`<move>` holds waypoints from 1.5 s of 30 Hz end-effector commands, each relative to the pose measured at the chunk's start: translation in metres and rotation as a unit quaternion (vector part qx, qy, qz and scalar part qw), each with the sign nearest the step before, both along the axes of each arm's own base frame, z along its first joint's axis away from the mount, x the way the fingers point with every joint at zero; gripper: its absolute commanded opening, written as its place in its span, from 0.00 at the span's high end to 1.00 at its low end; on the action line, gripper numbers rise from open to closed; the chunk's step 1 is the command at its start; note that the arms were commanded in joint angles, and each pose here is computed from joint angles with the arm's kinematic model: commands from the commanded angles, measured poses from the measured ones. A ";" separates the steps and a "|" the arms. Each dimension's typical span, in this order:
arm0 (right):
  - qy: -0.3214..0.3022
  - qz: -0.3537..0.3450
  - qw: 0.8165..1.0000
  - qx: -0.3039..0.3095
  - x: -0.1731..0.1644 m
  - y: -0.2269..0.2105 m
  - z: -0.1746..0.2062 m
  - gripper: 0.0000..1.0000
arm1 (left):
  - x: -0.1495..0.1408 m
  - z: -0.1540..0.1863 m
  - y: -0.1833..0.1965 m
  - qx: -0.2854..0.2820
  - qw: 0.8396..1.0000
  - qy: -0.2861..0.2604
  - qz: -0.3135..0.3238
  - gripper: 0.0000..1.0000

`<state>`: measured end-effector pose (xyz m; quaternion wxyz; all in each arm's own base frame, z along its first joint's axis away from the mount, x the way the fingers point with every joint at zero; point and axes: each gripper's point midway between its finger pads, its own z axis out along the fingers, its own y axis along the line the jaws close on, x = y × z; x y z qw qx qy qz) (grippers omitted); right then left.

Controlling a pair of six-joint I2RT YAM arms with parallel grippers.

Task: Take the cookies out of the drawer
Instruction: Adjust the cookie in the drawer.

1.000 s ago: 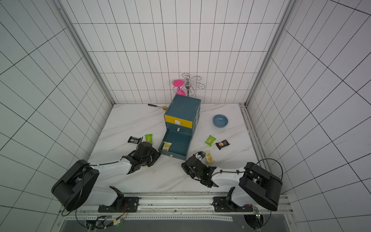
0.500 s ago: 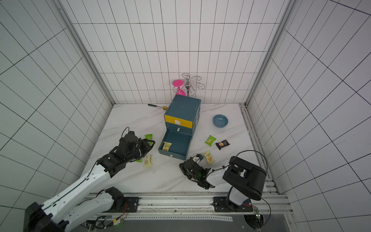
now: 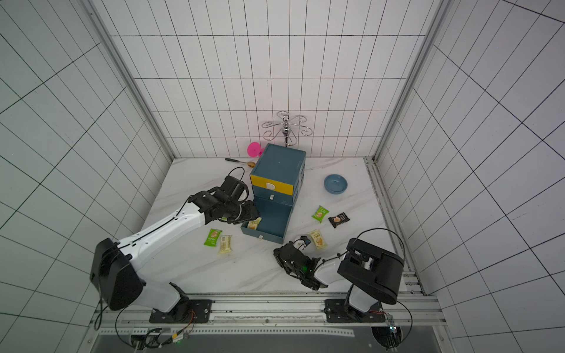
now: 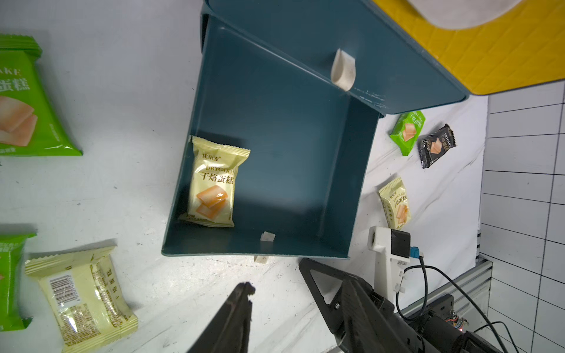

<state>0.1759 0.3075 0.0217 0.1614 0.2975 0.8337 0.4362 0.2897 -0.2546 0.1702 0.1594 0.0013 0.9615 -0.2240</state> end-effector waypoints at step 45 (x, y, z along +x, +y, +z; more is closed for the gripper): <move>0.005 -0.011 1.000 0.002 -0.003 -0.007 -0.019 1.00 | 0.013 -0.170 0.009 0.305 0.947 0.074 -0.068 0.36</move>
